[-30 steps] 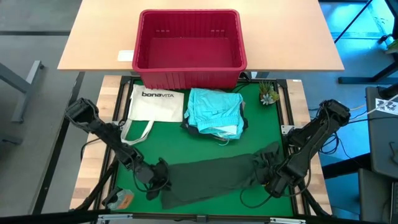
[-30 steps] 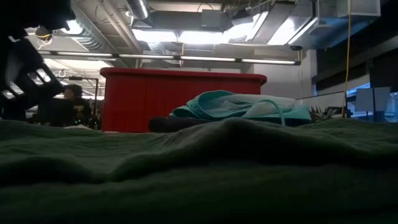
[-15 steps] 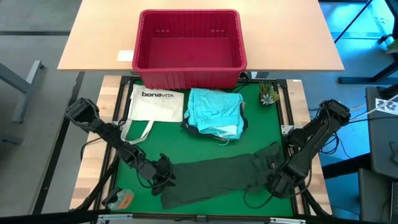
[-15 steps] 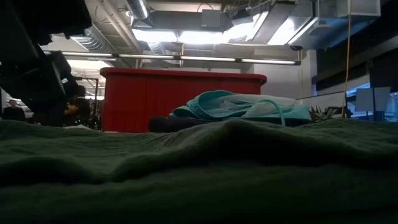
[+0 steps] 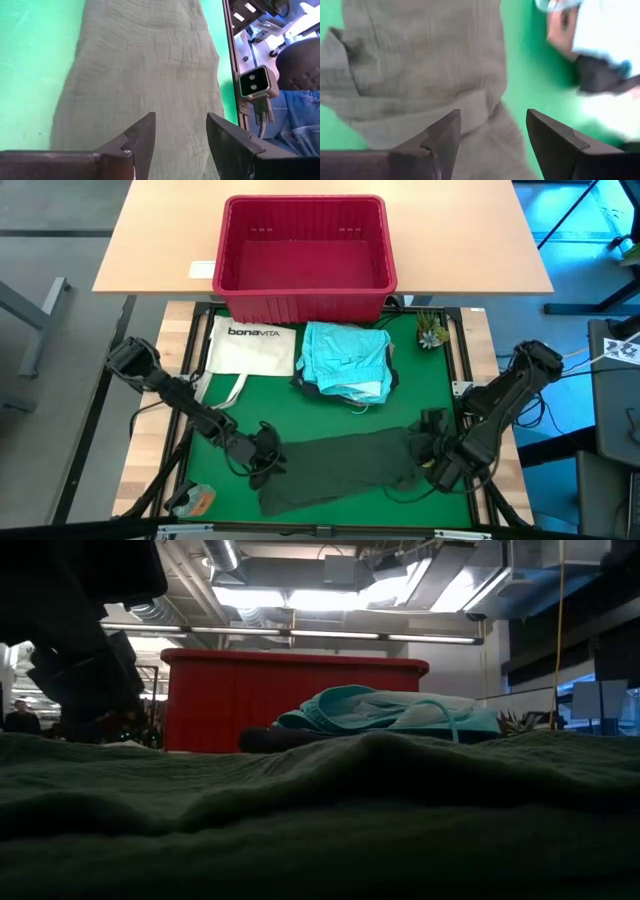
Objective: Fold Laundry from Bin
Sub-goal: Fold the green polo shirt from the red laundry bin
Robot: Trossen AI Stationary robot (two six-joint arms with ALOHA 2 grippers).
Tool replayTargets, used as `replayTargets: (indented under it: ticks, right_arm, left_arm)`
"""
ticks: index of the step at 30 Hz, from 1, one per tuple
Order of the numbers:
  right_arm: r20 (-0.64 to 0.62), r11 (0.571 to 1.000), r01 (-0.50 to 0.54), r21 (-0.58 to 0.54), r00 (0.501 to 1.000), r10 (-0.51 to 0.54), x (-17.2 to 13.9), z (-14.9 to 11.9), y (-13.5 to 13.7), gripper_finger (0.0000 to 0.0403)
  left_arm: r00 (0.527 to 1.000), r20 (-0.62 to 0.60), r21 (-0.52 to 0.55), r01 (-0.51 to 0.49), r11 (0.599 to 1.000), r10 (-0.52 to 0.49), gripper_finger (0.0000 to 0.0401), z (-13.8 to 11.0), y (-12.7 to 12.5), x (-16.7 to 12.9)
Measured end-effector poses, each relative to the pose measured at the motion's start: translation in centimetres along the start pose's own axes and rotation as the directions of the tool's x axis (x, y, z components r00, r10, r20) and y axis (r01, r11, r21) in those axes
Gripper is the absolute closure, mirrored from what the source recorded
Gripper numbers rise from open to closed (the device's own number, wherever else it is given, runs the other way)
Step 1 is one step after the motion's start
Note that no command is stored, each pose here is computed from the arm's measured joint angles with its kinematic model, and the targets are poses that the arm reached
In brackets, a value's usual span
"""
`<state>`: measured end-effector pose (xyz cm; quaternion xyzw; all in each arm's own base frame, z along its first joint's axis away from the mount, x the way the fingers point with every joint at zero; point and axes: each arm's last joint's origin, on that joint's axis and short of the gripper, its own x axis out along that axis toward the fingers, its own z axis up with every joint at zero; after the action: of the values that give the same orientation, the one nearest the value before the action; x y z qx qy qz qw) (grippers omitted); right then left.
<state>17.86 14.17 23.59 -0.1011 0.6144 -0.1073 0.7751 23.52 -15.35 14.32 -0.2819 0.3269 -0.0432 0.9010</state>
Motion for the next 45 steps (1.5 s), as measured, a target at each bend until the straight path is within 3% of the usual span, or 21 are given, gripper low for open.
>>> replayTargets:
  ticks: [5,9,17,25,34,39,45]
  right_arm:
    - [-0.132,0.985,-0.103,0.141,0.984,0.122,1.2,0.1,-0.5,0.0178]
    - [-0.114,0.969,-0.189,0.162,0.971,0.209,1.9,0.3,0.1,0.0178]
    - [-0.103,0.963,-0.195,0.189,0.971,0.217,3.2,-0.2,0.4,0.0178]
    - [-0.085,0.956,-0.206,0.207,0.970,0.228,6.0,-1.4,0.8,0.0178]
    - [-0.078,0.975,-0.088,0.205,0.991,0.106,8.4,-2.9,-0.2,0.0178]
    - [-0.080,0.970,-0.023,0.242,0.996,0.044,9.4,-2.2,-1.8,0.0178]
    - [-0.087,0.976,0.049,0.212,0.996,-0.032,10.4,-1.1,-4.3,0.0178]
  left_arm:
    - [1.000,-0.005,0.011,-0.001,1.000,0.001,0.0245,0.4,0.3,0.1]
    - [1.000,0.006,0.011,-0.018,1.000,0.018,0.0252,0.9,0.8,0.2]
    - [0.991,-0.014,-0.001,-0.135,0.991,0.135,0.0254,1.5,2.7,0.4]
    - [0.976,-0.094,0.036,-0.195,0.980,0.197,0.0254,0.5,3.1,0.2]
    - [0.964,-0.155,0.081,-0.206,0.975,0.217,0.0254,-0.7,2.8,-0.1]
    - [0.963,-0.208,0.084,-0.156,0.984,0.171,0.0254,-1.2,2.4,-0.2]
    - [0.967,-0.216,0.086,-0.116,0.990,0.132,0.0254,-1.5,1.8,-0.2]
